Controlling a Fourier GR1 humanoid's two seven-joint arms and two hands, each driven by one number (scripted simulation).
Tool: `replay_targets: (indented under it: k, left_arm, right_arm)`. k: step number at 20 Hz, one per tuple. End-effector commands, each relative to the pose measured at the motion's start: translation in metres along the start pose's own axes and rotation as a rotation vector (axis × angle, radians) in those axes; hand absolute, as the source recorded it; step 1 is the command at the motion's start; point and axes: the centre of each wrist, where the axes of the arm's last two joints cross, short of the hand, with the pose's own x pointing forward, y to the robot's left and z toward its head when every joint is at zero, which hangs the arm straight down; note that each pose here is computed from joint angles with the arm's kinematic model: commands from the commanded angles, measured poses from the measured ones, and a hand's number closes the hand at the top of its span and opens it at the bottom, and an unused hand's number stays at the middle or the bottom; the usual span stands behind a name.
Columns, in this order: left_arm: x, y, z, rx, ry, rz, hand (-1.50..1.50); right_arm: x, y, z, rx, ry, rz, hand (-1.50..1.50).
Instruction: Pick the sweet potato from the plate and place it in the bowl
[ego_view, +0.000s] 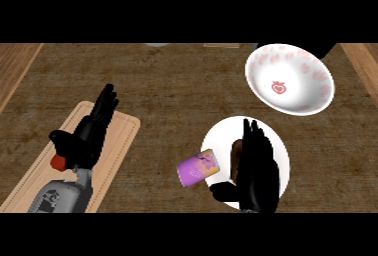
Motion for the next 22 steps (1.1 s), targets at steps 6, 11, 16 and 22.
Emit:
replay_targets:
  k: [6,11,16,22]
  left_arm:
    - [-0.011,-0.015,0.004,-0.007,0.007,-0.004,0.0]
    - [0.008,-0.001,0.005,-0.002,0.016,-0.004,0.0]
    - [-0.012,-0.024,0.015,-0.011,-0.003,-0.001,0.0]
    - [0.009,-0.01,-0.012,-0.006,0.009,0.005,0.0]
  right_arm:
    - [-0.012,0.011,0.014,0.032,-0.01,-0.124,-1.5]
    - [-0.026,0.008,0.019,0.043,-0.017,-0.174,-1.5]
    - [-0.018,0.008,0.005,0.042,0.011,-0.195,-1.5]
    - [-0.046,0.024,-0.001,0.032,0.028,-0.249,-1.5]
